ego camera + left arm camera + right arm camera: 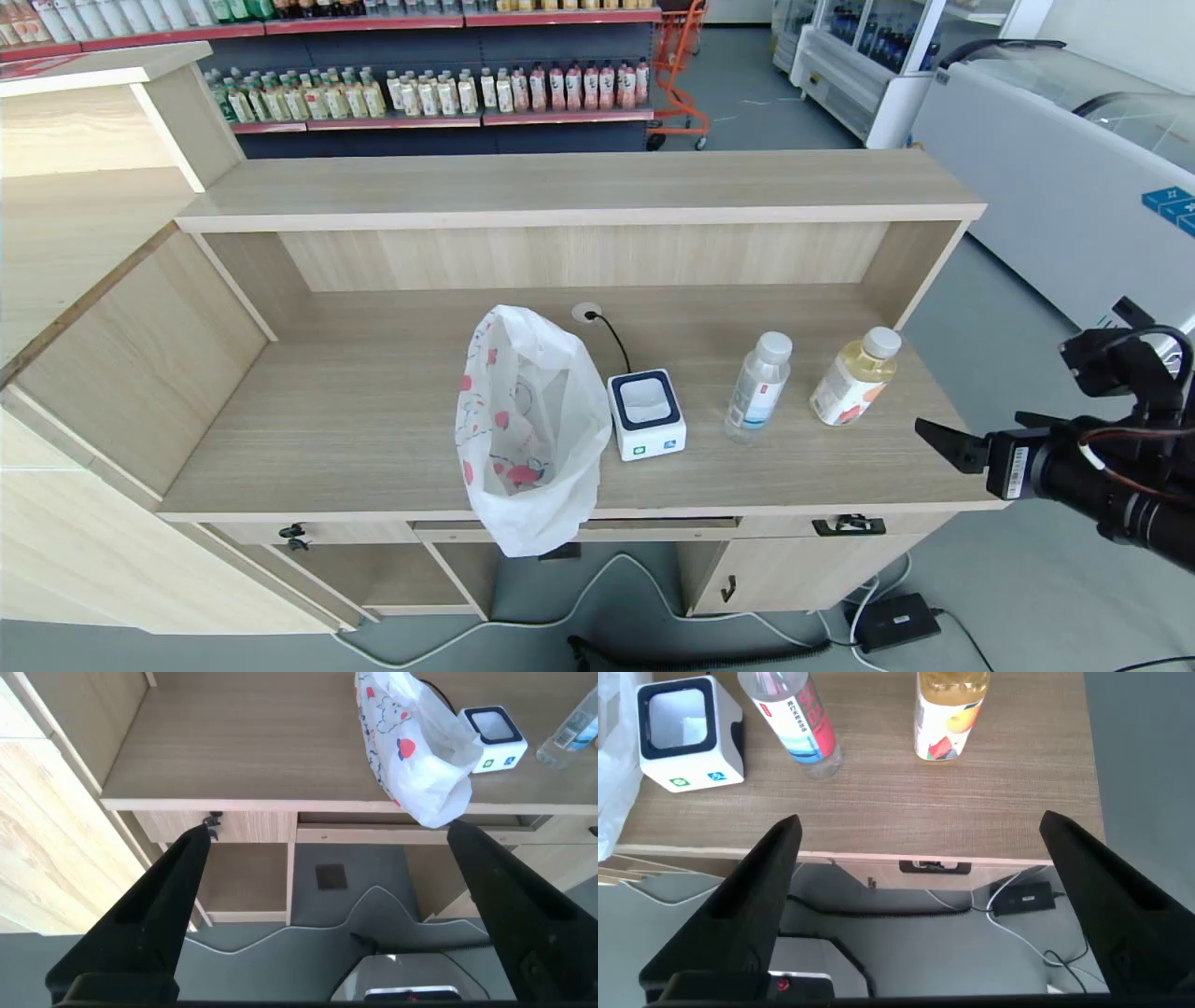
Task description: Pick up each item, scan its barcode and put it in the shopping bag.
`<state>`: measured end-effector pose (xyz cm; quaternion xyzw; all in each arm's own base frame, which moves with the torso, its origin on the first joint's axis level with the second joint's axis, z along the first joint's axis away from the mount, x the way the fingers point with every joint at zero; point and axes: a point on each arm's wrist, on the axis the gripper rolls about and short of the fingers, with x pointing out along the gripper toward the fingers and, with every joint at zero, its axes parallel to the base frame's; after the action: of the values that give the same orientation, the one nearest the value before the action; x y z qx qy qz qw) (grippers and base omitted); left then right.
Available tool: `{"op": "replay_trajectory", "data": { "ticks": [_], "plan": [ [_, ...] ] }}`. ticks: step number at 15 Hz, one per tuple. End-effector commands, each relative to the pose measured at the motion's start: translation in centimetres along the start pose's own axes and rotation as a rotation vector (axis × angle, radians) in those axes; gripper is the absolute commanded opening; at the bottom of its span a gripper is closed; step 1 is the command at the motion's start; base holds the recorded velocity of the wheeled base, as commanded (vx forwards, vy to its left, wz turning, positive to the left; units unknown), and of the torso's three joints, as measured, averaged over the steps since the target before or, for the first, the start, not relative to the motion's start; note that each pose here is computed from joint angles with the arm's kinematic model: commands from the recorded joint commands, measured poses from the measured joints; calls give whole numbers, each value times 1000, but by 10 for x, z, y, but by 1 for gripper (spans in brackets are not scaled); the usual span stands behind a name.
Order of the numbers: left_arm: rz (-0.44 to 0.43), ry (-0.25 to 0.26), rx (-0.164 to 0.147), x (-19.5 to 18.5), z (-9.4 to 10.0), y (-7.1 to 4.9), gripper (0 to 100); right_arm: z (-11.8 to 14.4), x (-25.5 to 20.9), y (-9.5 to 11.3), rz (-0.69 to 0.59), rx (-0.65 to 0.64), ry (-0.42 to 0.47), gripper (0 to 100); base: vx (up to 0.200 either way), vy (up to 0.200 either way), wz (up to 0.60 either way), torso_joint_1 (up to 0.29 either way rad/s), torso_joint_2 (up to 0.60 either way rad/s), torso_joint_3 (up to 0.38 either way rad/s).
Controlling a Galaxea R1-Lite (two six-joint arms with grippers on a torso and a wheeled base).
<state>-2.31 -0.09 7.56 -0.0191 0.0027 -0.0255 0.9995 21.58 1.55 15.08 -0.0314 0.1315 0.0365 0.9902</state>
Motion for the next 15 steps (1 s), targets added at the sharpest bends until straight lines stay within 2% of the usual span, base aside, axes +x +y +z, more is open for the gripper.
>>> {"op": "replay_trajectory", "data": {
  "ticks": [1, 3, 5, 8, 11, 15],
  "plan": [
    [-1, 0, 0, 0, 0, 0, 100, -7, 3, 5, 17, -1, 31, 100, 0, 0, 0, 0, 0, 0],
    [0, 0, 0, 0, 0, 0, 100, -7, 24, 9, 31, 23, -22, 100, 0, 0, 0, 0, 0, 0],
    [0, 0, 0, 0, 0, 0, 100, -14, 44, 8, 2, 25, -34, 100, 0, 0, 0, 0, 0, 0],
    [0, 0, 0, 0, 0, 0, 100, -35, 84, 14, 5, 16, -13, 100, 0, 0, 0, 0, 0, 0],
    [0, 0, 0, 0, 0, 0, 100, -46, 111, 31, 52, 2, -32, 100, 0, 0, 0, 0, 0, 0],
    [0, 0, 0, 0, 0, 0, 100, -42, 147, 53, 103, -6, -93, 100, 0, 0, 0, 0, 0, 0]
  ]
}}
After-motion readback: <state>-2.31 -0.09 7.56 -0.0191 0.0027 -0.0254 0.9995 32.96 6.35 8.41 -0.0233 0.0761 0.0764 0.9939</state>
